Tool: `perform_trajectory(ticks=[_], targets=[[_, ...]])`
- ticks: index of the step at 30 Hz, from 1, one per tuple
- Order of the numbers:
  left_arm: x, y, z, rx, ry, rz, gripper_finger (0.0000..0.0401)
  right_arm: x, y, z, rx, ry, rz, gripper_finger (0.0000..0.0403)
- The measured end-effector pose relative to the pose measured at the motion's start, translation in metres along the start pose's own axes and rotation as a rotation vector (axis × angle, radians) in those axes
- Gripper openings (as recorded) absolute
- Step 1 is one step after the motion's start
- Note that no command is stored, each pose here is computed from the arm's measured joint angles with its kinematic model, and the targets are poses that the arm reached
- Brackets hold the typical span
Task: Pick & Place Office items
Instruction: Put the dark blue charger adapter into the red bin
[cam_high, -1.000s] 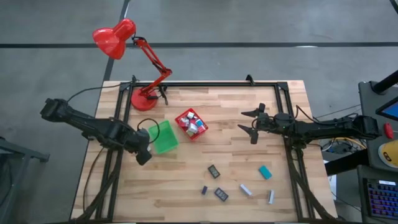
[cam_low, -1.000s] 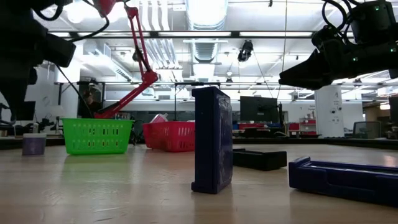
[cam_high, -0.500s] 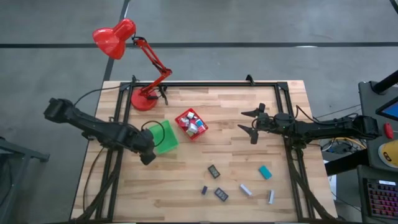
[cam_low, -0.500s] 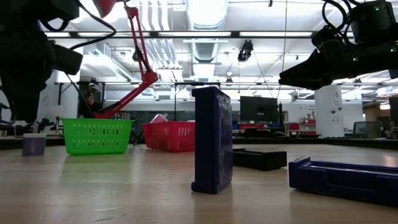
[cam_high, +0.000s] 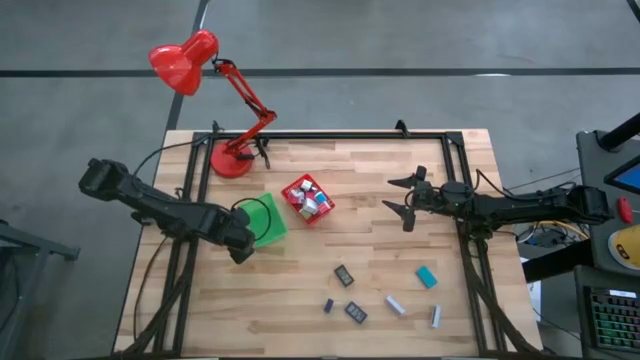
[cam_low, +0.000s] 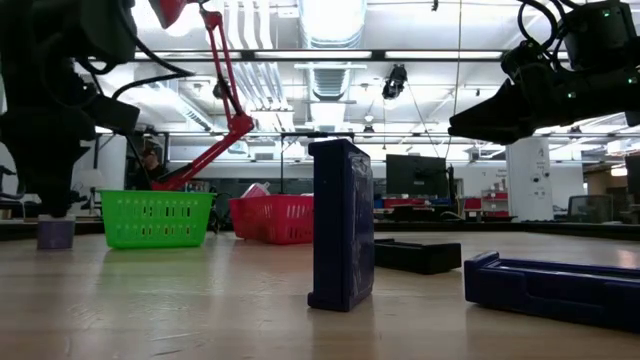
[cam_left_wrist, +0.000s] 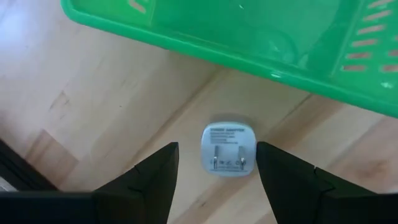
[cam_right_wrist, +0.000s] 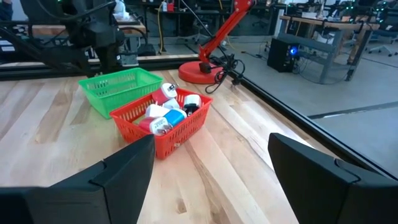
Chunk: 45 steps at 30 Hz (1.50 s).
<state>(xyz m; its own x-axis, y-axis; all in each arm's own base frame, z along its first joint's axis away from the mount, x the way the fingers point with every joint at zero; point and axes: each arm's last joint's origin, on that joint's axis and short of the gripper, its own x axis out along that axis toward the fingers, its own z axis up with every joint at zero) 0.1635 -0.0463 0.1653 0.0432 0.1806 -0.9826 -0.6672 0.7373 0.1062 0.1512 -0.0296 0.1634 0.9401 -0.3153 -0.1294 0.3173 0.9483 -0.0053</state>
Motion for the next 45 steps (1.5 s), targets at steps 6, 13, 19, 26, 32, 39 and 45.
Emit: perform_trajectory(ticks=[6,13,19,26,32,39,45], targets=[[0.004,-0.002,0.001,-0.004,0.011,0.02,0.0217,0.0,0.0,0.0,0.0,0.0,0.0,0.0306],[0.009,-0.007,0.002,-0.005,0.012,0.021,0.0217,0.0,0.0,0.0,0.0,0.0,0.0,0.0297],[0.015,-0.01,0.003,-0.001,0.021,0.036,0.0214,0.0,0.0,0.0,0.0,0.0,0.0,0.0303],[0.018,-0.012,0.003,0.0,0.03,0.046,0.02,0.0,0.0,0.0,0.0,0.0,0.0,0.0311],[0.018,-0.012,0.004,-0.001,0.028,0.042,0.0172,0.0,0.0,0.0,0.0,0.0,0.0,0.0304],[0.018,-0.012,0.004,-0.002,0.028,0.043,0.0151,0.0,0.0,0.0,0.0,0.0,0.0,0.0297],[0.018,-0.012,0.004,0.002,0.028,0.043,0.0151,0.0,0.0,0.0,0.0,0.0,0.0,0.0305]])
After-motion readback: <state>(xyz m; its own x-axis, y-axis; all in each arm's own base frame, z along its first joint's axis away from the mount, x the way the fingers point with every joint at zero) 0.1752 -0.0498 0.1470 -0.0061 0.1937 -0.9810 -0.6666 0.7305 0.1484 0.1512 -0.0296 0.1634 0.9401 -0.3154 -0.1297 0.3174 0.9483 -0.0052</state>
